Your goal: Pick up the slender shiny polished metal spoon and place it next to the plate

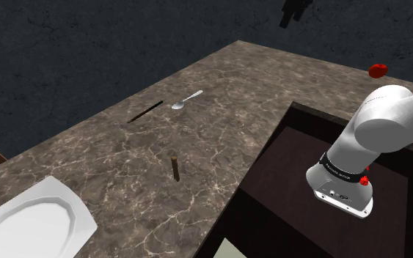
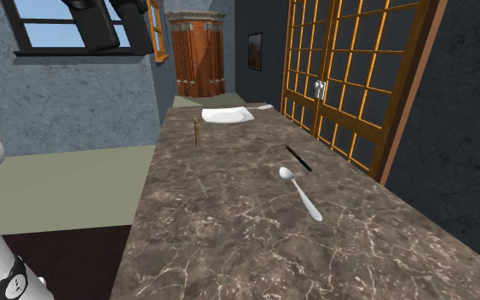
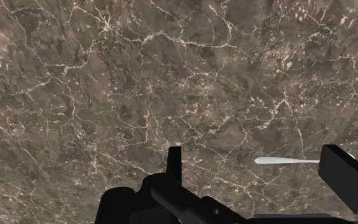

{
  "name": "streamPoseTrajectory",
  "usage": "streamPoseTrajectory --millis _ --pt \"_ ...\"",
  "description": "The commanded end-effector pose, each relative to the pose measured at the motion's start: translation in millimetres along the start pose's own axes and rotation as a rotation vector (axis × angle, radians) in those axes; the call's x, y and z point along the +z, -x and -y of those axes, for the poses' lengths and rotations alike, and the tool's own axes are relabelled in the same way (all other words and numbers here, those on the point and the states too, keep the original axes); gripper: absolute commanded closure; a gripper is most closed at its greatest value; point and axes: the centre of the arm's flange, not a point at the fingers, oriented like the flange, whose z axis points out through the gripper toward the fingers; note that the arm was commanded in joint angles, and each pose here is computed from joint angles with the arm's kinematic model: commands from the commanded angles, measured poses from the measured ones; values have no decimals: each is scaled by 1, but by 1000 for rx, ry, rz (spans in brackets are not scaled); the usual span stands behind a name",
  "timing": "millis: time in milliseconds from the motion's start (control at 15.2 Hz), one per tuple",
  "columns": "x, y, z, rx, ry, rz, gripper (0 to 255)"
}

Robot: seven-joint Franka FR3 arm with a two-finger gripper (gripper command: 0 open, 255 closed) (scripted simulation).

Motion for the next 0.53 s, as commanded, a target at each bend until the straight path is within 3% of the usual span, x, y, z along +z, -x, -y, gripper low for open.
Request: streamPoseTrajectory --millis 0,462 --pt "0 0 0 0 0 0 0" --pt "59 -46 54 -15 -9 9 0"
